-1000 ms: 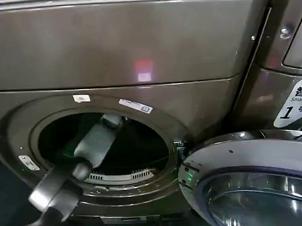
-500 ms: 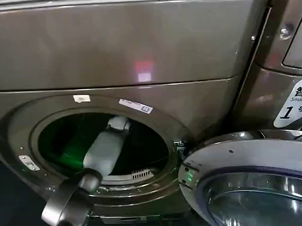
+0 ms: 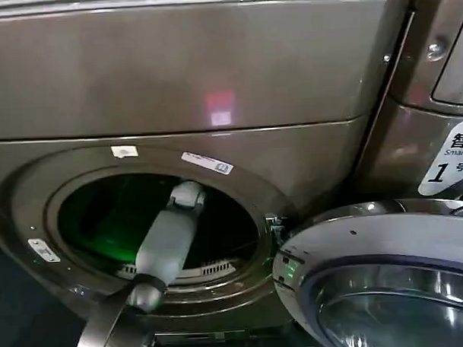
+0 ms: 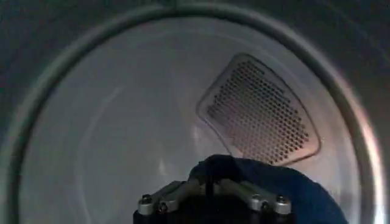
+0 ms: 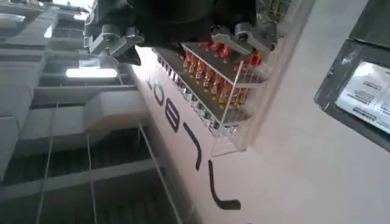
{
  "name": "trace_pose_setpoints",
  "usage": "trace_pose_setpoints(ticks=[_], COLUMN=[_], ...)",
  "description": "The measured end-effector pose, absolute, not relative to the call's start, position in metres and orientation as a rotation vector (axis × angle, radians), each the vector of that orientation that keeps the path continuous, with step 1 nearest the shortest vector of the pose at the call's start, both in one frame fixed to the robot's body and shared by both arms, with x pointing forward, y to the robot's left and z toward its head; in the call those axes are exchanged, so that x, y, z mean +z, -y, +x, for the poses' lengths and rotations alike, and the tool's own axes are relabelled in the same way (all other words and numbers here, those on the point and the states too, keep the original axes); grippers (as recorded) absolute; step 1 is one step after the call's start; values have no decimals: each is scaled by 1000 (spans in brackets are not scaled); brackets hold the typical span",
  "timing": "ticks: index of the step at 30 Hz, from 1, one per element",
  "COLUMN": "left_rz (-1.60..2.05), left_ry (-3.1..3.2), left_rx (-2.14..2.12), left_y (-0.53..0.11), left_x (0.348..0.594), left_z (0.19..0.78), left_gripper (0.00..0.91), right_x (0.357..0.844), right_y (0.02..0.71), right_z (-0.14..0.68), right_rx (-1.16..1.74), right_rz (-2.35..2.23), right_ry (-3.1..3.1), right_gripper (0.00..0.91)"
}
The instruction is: Grasp the clothes from the dryer.
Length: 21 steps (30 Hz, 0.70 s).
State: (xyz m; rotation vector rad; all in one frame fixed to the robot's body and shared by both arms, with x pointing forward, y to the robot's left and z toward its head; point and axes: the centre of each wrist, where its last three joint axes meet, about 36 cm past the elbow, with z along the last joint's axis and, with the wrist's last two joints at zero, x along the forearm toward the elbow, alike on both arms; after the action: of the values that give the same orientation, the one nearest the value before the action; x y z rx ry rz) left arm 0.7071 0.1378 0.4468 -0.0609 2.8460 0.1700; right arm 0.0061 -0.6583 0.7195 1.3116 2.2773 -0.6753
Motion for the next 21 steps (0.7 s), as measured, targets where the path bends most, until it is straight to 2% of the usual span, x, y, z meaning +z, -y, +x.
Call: trace_pose_setpoints(ticks=[7,21], left_rz=[-98,-119], left_ry=[-2828,-2835], left_rx=[166,182], left_y=[-138,-142], left_x=[451,443], left_z=[707,704], left_gripper=[0,0], right_x=[723,725], right_y=[660,658], right_z=[10,11], right_rx=[-670,-672], right_rz=[1297,1289], right_ry=[-2270,-2266], right_gripper=[907,907])
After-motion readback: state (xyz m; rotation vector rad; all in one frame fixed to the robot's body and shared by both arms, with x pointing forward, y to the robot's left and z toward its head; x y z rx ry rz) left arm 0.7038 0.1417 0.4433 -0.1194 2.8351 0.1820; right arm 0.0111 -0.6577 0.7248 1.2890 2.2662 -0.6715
